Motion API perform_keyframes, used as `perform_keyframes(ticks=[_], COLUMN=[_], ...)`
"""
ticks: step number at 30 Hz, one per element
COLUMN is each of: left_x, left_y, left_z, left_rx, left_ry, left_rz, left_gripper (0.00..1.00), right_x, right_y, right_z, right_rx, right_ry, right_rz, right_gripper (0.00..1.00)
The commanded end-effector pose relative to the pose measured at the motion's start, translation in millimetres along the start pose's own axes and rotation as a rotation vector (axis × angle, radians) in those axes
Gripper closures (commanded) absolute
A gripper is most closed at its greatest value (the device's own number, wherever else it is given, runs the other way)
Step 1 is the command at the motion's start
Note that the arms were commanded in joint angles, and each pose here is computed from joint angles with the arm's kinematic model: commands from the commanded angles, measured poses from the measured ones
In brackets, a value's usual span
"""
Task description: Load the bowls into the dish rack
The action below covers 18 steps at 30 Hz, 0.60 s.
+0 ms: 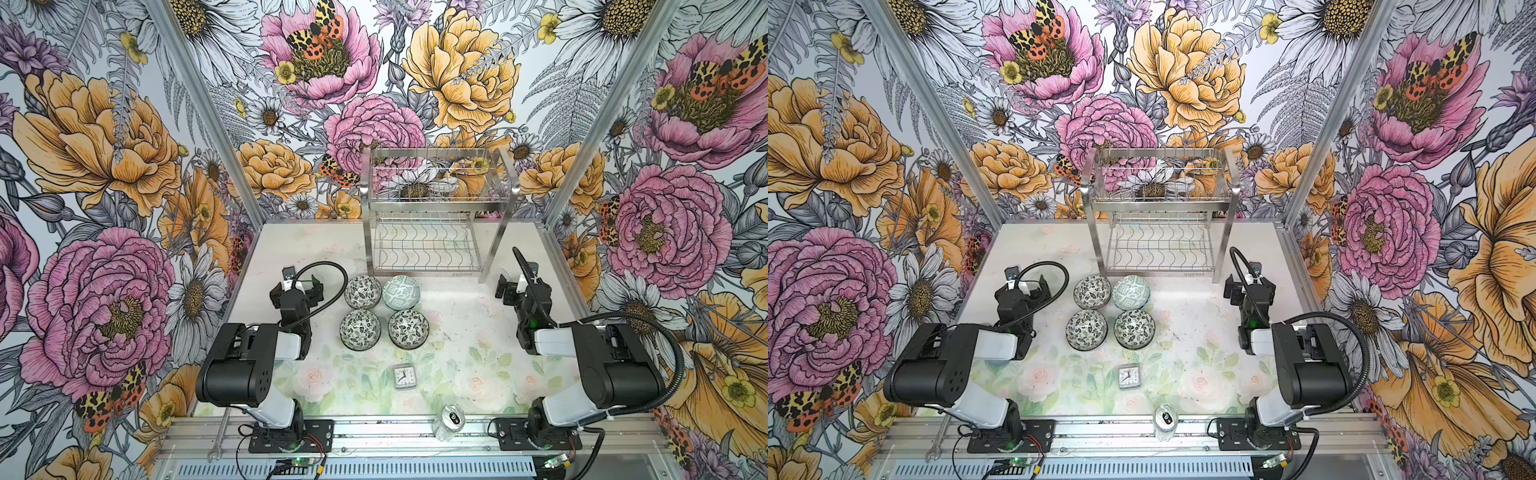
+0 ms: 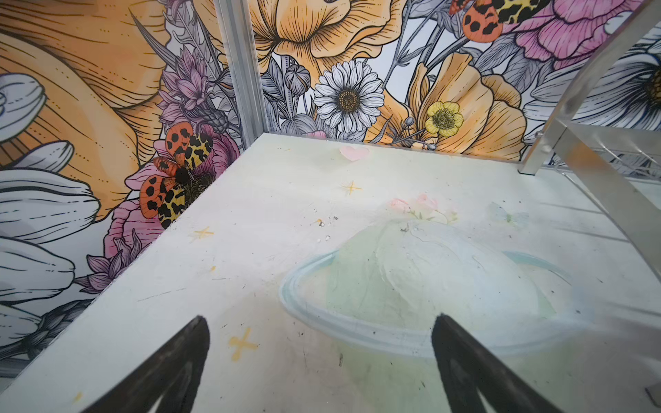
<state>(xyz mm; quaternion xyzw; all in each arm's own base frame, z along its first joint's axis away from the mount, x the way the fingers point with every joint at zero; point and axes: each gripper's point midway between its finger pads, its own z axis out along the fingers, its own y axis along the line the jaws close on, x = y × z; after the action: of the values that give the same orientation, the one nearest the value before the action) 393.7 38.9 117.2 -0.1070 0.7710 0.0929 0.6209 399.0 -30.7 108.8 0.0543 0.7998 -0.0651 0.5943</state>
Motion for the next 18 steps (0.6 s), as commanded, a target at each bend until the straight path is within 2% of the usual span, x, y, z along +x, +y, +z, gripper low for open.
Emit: perform_keyframes(ticks=[1, 5, 18], left_x=[-15.2, -13.4, -14.2], left_y=[-6.1, -19.1, -20.9], left_z=[1.1, 3.8, 4.1], left_rx=[0.037, 0.147, 0.161], left_ry=[-0.049, -0.025, -0.025], left_rz=[-0.019, -0.009, -0.009], left_gripper=[0.01, 0.01, 0.01], right_x=[-3.5, -2.7, -3.2], right_y=[0.9, 0.6, 0.7], right_z=[1.1, 0.7, 0.6], right_rx=[-0.008, -0.007, -0.004], right_ry=[-0.014, -0.013, -0.015], right_rz=[0.014, 0.011, 0.012], right_gripper=[0.0, 0.0, 0.0])
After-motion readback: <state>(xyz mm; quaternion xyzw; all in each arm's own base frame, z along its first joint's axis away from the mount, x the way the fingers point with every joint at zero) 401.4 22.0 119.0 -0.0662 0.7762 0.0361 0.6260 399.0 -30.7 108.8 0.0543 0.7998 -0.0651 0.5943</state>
